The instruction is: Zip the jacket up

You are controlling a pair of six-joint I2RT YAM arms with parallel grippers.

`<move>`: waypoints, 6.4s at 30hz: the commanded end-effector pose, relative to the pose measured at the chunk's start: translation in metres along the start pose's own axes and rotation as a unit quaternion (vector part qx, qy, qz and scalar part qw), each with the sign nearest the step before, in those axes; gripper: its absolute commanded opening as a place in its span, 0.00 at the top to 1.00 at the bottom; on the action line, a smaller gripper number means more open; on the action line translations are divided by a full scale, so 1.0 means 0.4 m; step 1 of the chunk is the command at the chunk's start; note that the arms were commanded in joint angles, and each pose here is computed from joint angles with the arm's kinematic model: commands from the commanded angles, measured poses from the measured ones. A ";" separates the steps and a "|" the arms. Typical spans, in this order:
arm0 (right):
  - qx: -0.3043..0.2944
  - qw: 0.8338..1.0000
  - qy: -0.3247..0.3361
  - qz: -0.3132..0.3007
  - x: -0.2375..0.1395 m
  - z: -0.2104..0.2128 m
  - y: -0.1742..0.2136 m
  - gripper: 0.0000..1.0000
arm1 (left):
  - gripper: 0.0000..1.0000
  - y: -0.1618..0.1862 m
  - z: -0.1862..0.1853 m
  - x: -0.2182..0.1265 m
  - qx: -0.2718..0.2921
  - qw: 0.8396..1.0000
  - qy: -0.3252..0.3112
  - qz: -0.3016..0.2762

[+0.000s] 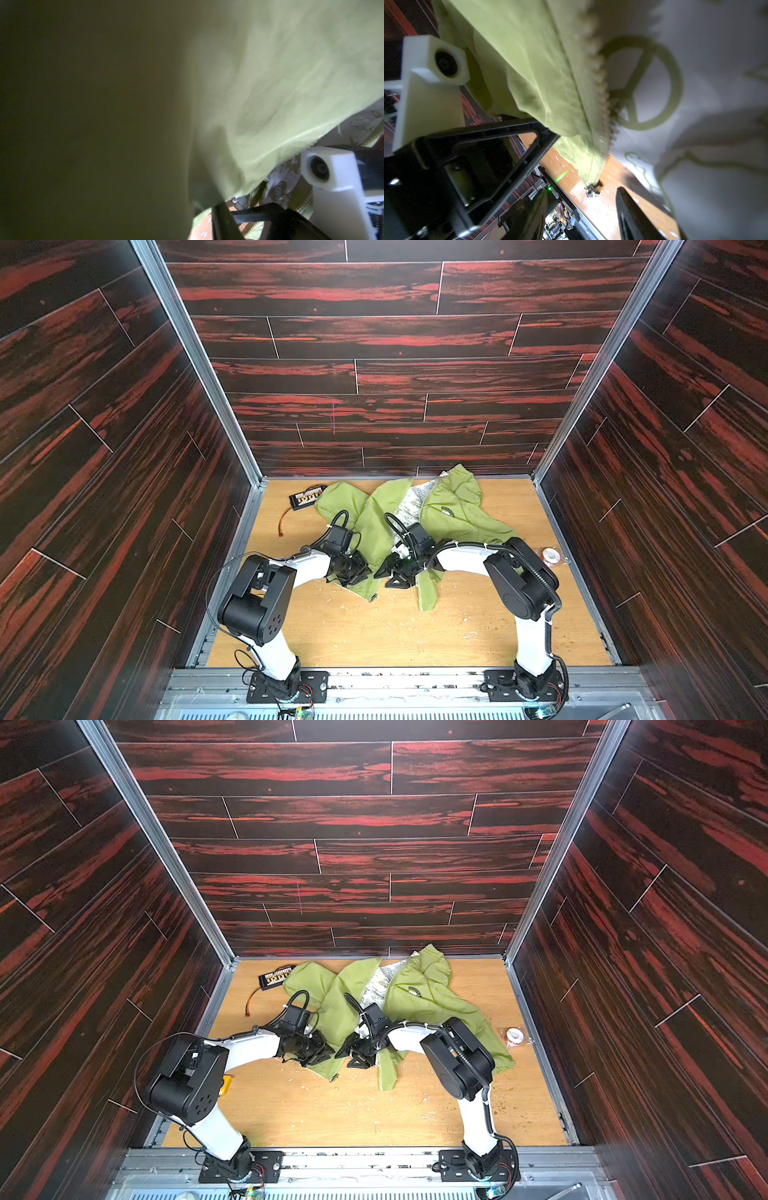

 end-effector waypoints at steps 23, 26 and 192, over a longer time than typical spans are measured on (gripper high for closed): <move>-0.006 1.000 0.014 -0.013 0.012 0.001 -0.024 0.58 | 0.80 -0.009 0.039 0.027 -0.026 0.999 -0.020 0.015; -0.008 0.999 0.011 -0.029 -0.017 0.009 -0.046 0.57 | 0.77 -0.008 0.005 0.002 -0.010 1.000 0.003 0.016; -0.140 0.970 -0.180 -0.088 -0.042 0.041 -0.006 0.71 | 0.96 0.105 0.192 -0.036 -0.014 0.996 -0.072 0.047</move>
Point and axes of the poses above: each gripper's point midway between its finger pads, its own x axis out along the fingers, its own z axis along the line the jaws close on, y = z × x, the point moved 5 cm from there along -x, back along the fingers, and after that the axes turned 5 degrees about -x, right-handed, at the moved point
